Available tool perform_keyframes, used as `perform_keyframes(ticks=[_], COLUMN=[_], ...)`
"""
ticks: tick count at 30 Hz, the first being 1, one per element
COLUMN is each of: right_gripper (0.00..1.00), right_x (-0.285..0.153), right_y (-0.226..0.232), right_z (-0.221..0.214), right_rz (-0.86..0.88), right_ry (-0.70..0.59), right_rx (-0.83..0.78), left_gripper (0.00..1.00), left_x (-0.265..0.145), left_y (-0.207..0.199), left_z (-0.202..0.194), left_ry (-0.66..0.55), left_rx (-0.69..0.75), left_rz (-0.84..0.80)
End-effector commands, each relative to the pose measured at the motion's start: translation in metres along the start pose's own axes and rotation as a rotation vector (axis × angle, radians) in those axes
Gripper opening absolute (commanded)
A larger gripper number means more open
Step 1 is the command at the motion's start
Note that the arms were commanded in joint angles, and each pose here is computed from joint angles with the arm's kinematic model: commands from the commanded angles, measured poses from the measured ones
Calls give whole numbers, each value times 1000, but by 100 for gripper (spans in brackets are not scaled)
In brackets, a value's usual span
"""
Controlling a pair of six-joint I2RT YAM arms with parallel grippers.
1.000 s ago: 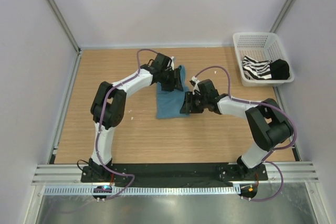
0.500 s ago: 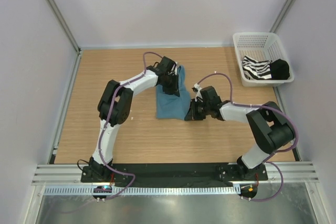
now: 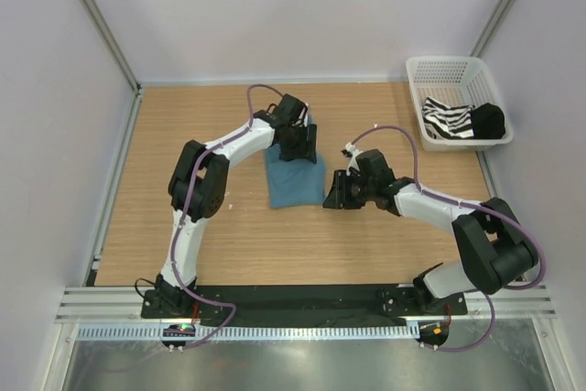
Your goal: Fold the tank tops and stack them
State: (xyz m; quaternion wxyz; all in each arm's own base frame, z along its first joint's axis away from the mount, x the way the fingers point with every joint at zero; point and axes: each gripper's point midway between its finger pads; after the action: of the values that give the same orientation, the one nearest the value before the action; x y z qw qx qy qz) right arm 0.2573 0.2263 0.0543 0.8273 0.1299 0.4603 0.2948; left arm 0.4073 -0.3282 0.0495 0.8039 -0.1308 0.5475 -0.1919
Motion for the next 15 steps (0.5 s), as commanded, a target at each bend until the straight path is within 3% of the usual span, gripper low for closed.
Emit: perform_keyframes(ticks=[1,10,15], right_gripper=[43,51,52], right_x=[2,24,36], right_y=[-1,-5,-9], right_z=[24,37,37], right_rz=[-36,-45,-48], right_ry=[-35,-10,15], right_rx=[-37,-39,-45], left_gripper=[65,69,68], left_x=[-54,-122,-136], left_y=[-23,-20,4], left_z=[24,24,-13], left_ry=[-97,-217,-243], left_rx=[33,-21,-103], left_rz=[-41,10,30])
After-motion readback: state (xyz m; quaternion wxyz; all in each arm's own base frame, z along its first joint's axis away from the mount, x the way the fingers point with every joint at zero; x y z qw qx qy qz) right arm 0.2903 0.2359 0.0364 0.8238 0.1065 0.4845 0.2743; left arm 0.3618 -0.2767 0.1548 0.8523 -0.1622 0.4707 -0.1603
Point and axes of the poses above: each gripper's point midway between its finger pads, its own x axis out along the fingers, its own y axis along the line the jaws close on, z = x × y, and after that the axes turned 6 degrees about -x, right-handed
